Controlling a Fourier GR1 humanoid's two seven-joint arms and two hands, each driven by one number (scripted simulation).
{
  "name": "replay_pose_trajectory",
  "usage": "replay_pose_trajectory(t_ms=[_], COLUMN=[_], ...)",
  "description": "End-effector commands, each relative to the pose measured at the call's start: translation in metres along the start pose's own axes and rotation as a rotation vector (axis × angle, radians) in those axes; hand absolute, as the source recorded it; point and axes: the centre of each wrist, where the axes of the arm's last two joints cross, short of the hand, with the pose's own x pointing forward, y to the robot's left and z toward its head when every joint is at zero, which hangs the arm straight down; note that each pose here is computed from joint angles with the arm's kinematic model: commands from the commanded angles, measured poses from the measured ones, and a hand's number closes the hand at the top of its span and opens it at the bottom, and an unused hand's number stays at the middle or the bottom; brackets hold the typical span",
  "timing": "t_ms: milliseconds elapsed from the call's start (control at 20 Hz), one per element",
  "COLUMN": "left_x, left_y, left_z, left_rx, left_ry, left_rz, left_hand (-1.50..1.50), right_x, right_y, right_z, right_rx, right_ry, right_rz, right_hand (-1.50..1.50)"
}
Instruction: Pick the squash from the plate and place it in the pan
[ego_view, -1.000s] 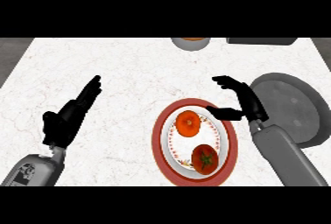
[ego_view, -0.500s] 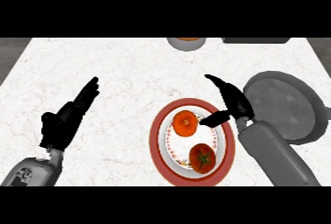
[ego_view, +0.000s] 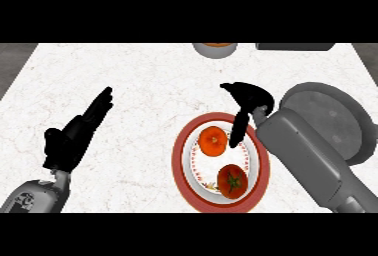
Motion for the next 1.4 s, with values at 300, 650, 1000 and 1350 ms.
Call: replay_pose_trajectory(t_ms=[300, 650, 1000, 1350], left_x=[0.005, -0.017, -0.005, -0.02], left_y=[0.002, -0.004, -0.001, -0.005], left_z=[-0.001, 0.017, -0.001, 0.004], left_rx=[-0.012, -0.006, 0.0, 0.018], left_ry=[0.027, 0.003, 0.016, 0.011], left_rz=[-0.004, 0.019, 0.005, -0.012], left_hand=[0.0, 0.0, 0.0, 0.0], right_x=[0.08, 0.097, 0.08, 0.072], right_y=[-0.015, 0.008, 0.042, 0.039], right_z=[-0.003, 0.005, -0.002, -0.013], right_rx=[0.309, 0.253, 0.273, 0.241], right_ry=[0.129, 0.179, 0.205, 0.228], right_rz=[0.158, 0.212, 0.265, 0.235], right_hand=[-1.5, -1.5, -1.5, -1.5])
